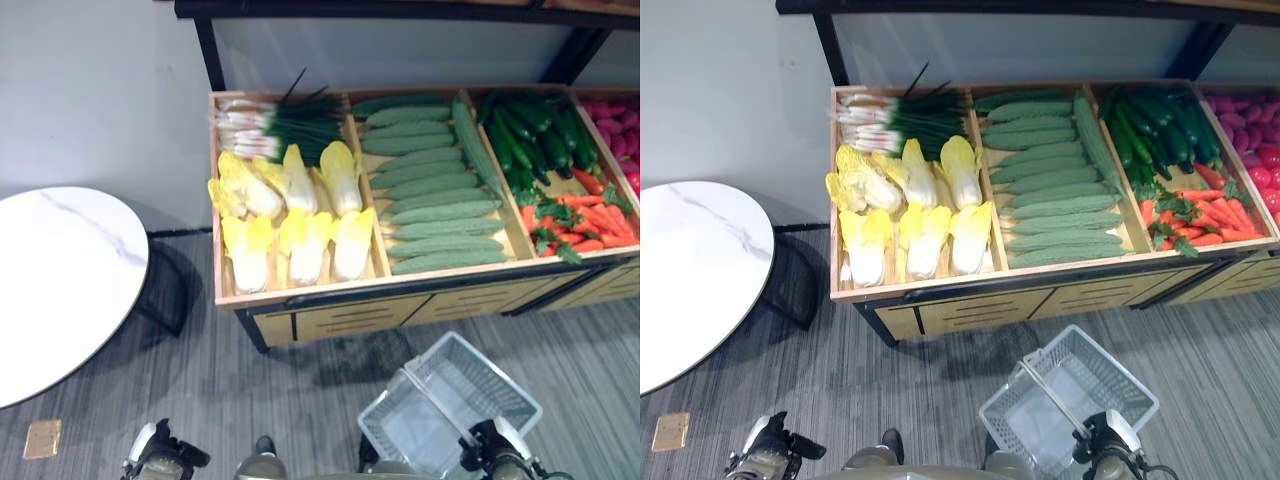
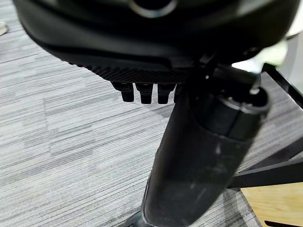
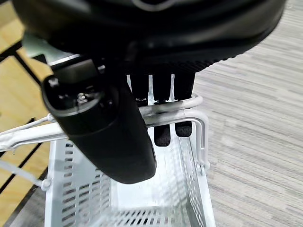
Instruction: Get the vegetables into the basket
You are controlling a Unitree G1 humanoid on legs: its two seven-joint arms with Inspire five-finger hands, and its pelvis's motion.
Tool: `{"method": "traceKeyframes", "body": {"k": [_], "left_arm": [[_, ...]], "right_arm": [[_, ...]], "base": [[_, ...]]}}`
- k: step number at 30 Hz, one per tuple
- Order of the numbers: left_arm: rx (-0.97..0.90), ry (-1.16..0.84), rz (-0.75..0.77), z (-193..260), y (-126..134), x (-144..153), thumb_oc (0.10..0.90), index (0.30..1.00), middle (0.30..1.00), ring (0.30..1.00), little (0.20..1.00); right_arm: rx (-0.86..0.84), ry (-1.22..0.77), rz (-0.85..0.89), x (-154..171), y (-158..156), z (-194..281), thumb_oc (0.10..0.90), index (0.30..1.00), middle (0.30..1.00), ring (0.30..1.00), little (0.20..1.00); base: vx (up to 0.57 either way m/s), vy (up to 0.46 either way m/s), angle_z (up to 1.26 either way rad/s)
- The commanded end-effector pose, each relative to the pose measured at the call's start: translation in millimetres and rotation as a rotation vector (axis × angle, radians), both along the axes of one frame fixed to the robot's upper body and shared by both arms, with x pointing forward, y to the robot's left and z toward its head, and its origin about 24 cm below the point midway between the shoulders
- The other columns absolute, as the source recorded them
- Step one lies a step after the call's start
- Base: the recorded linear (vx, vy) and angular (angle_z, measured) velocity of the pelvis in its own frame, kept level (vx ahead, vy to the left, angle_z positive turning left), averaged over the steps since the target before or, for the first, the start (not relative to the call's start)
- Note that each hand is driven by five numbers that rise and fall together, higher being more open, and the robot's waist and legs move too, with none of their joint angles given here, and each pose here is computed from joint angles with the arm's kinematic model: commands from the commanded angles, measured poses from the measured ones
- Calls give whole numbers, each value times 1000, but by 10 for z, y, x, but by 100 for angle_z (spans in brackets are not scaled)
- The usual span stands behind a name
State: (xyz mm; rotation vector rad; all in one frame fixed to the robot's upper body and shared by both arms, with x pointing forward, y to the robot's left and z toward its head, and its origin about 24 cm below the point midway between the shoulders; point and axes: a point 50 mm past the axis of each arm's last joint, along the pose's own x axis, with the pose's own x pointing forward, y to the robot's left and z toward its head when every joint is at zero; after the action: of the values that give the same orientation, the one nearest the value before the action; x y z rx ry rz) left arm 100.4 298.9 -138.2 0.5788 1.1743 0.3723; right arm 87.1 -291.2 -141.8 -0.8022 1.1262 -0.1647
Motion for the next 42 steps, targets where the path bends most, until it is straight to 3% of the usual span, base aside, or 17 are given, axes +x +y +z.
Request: {"method": "traceKeyframes", "body": {"k": [1,7,14,18,22,27,34,42], "left_arm": [[70,-67,138,108,182,78,900,1000,1000,1000,1000],[157,-259,406,260,380,132,900,1000,1000,1000,1000],[392,-552,450,682,602,539,900,1000,1000,1000,1000],[560,-883,322,1286,647,982,900,1000,1000,1000,1000],[574,-972,259,1462,573,1114,900,1000,1000,1000,1000],[553,-1164,-2,1895,275,1484,900,1000,1000,1000,1000],[445,-1276,-195,2110,-127,1781,900,1000,1000,1000,1000],[357,-1303,-305,2155,-430,1946,900,1000,1000,1000,1000]], "right_arm": [[-163,-22,-102,-83,-436,191,400,300,300,300,300],[-178,42,-116,-288,-414,139,400,300,300,300,300],[-186,42,-94,-345,-324,95,400,300,300,300,300],[-191,50,-72,-391,-308,86,400,300,300,300,300],[-179,49,-63,-367,-295,81,400,300,300,300,300],[-157,42,-27,-258,-269,79,400,300,300,300,300],[-130,32,32,-158,-195,63,400,300,300,300,300],[-117,38,53,-152,-163,49,400,300,300,300,300]], "base": [[46,-95,9],[45,-57,-2],[12,-21,-1],[0,0,0],[1,-3,11],[0,0,0],[4,4,-4],[8,-7,-10]]}}
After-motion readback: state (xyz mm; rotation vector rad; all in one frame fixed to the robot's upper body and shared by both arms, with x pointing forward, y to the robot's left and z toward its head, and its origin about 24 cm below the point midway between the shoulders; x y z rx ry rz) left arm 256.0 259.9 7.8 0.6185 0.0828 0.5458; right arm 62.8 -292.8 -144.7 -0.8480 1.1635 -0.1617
